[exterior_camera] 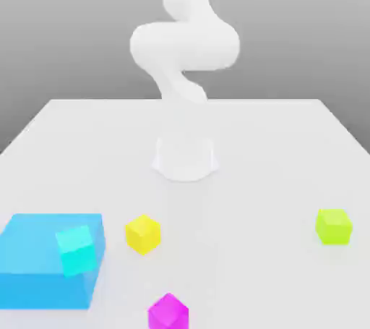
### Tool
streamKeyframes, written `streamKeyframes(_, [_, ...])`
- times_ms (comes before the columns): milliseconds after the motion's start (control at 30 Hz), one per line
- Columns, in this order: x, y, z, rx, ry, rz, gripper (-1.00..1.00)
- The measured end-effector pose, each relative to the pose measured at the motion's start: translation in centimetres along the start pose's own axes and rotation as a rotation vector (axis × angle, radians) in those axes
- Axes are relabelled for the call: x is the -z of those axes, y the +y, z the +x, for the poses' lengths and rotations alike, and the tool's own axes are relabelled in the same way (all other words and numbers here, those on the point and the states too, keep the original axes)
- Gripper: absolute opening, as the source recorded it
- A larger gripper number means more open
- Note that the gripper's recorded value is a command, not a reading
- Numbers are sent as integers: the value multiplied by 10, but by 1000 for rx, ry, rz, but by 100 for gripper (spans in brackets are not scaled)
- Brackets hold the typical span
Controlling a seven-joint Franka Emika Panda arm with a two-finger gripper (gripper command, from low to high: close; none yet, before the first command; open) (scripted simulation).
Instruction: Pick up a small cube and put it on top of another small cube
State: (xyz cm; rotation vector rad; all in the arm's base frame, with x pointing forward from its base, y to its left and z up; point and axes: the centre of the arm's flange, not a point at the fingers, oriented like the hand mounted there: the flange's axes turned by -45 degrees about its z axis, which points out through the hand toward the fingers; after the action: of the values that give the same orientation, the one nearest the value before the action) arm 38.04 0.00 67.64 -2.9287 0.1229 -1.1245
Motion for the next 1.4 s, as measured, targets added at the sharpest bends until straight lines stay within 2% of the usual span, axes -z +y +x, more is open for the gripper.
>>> streamKeyframes(400, [-225,13,-50,-284,-308,-135,0])
streamKeyframes(867, [-420,32,-218,-625,-652,-271,0])
streamKeyframes(1033, [-470,34,-270,-664,-689,-285,0])
streamKeyframes(1067, [-479,34,-279,-664,-689,-285,-100])
streamKeyframes(1267, [-483,34,-283,-664,-688,-285,-100])
streamKeyframes(1400, [-458,33,-259,-666,-689,-285,-100])
